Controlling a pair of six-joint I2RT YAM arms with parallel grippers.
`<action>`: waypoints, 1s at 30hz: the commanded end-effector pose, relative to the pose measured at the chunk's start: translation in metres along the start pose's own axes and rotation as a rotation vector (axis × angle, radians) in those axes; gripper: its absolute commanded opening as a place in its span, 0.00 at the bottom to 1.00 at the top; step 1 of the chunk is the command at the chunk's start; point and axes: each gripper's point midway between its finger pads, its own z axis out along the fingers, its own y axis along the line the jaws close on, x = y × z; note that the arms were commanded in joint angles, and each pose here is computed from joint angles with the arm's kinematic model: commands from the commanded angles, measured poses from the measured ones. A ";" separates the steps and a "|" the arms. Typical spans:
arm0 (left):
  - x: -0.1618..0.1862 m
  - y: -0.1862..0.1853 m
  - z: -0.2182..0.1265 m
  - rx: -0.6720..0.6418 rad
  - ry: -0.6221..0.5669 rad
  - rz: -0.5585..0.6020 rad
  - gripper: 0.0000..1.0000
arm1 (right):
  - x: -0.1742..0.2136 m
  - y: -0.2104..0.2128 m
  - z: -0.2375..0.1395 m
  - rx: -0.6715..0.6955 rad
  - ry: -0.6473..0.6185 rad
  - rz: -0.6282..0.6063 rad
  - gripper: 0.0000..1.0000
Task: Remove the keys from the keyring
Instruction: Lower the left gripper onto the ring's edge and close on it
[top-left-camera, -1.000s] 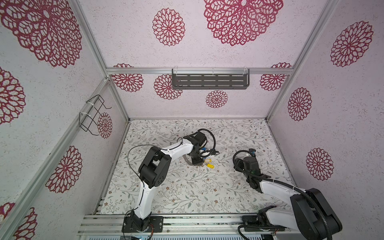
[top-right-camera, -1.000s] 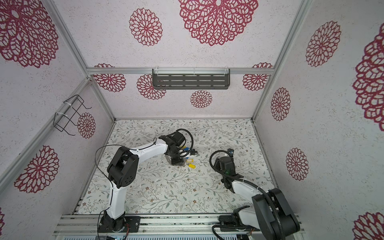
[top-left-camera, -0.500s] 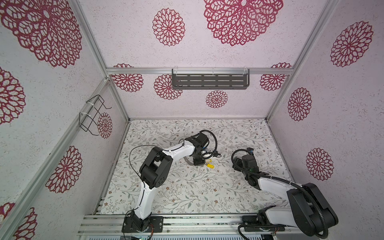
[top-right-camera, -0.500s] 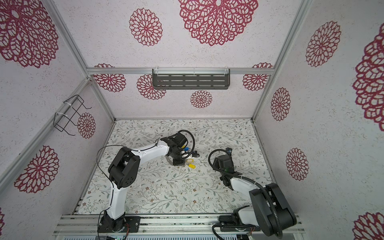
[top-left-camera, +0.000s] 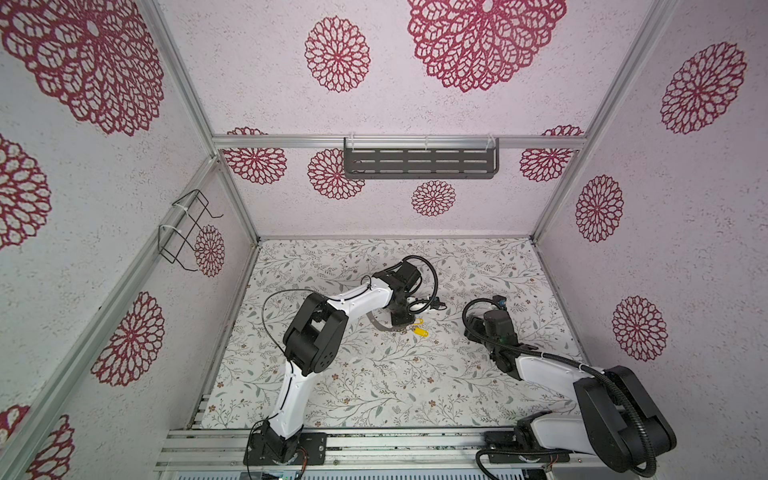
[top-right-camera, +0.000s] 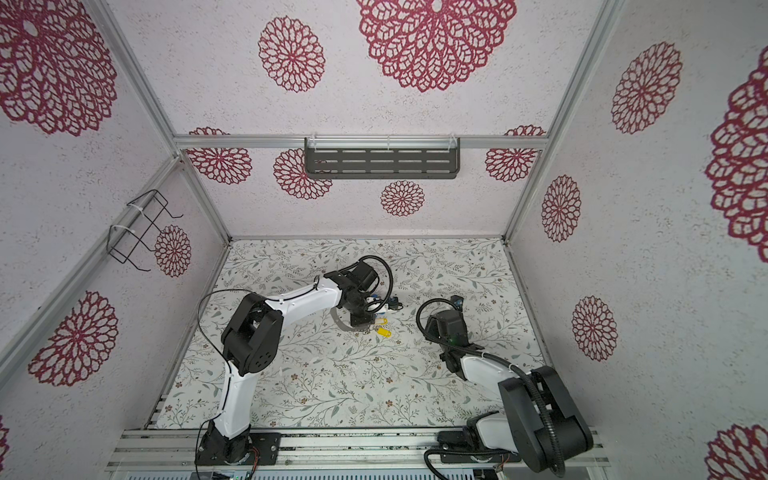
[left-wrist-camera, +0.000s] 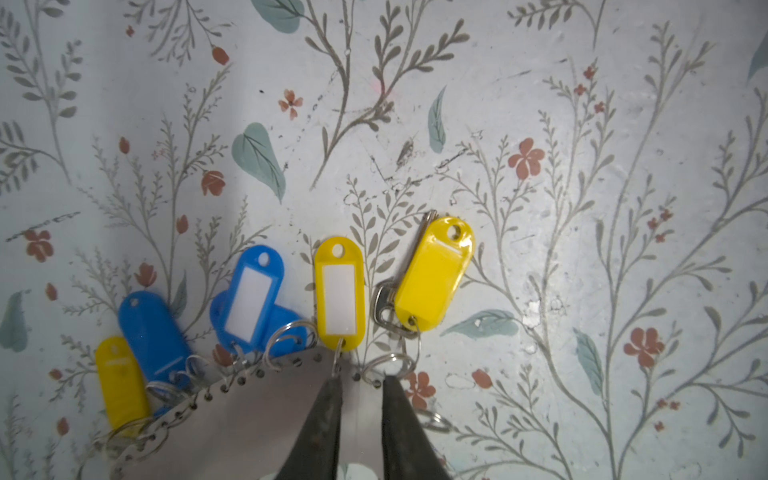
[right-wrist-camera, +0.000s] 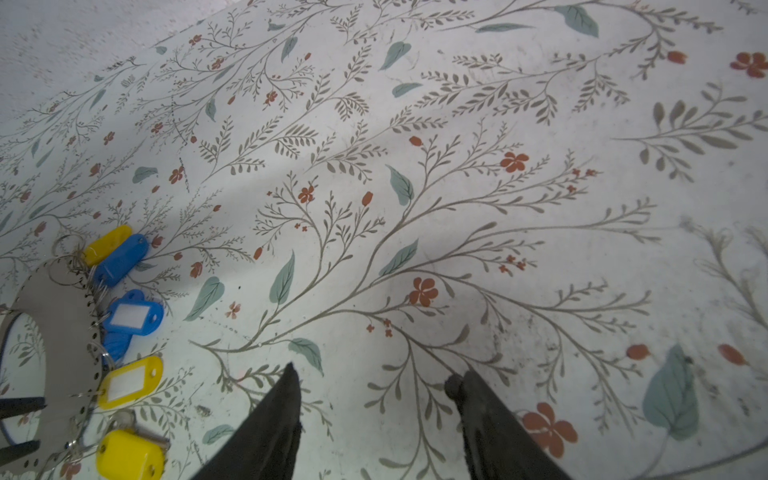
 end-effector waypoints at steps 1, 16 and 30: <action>-0.008 -0.006 0.005 0.032 -0.011 0.027 0.24 | -0.011 0.006 0.000 -0.011 -0.020 0.016 0.63; -0.008 -0.011 0.015 0.055 0.003 0.022 0.32 | -0.011 0.005 -0.001 -0.010 -0.022 0.016 0.63; -0.003 -0.023 0.020 0.100 0.024 0.013 0.33 | -0.011 0.008 -0.001 -0.023 -0.020 0.019 0.63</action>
